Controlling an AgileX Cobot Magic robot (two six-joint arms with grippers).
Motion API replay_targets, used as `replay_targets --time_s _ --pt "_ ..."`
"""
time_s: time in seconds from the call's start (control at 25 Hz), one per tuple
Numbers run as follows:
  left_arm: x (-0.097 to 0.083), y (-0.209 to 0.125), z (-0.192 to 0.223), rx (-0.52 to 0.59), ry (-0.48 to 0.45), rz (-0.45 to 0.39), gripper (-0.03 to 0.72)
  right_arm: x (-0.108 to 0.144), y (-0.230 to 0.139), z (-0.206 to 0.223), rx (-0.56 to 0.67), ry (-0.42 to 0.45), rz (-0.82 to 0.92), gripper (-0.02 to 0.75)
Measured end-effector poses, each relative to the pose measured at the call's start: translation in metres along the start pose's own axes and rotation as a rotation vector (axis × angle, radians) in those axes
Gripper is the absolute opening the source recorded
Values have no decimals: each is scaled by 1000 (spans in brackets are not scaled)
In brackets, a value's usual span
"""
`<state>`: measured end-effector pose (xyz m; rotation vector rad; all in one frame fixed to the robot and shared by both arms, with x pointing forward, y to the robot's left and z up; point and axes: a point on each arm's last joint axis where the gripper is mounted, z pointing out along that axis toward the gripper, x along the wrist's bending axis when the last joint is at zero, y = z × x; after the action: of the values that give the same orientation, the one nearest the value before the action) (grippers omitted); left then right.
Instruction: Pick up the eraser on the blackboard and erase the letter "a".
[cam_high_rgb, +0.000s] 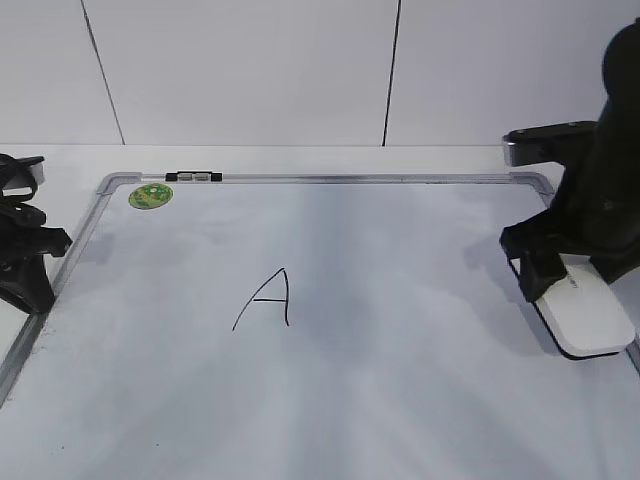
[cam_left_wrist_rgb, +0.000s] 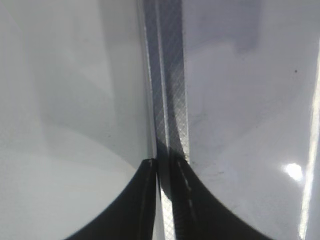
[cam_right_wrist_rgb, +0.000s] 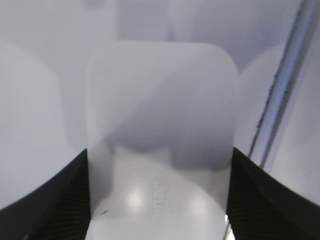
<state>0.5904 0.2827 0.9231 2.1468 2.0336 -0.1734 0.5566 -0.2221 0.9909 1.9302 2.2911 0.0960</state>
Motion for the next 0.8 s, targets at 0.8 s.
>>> replay_targets --time_s 0.8 --pt "0 0 0 0 0 0 78 -45 12 25 -62 -25 155 568"
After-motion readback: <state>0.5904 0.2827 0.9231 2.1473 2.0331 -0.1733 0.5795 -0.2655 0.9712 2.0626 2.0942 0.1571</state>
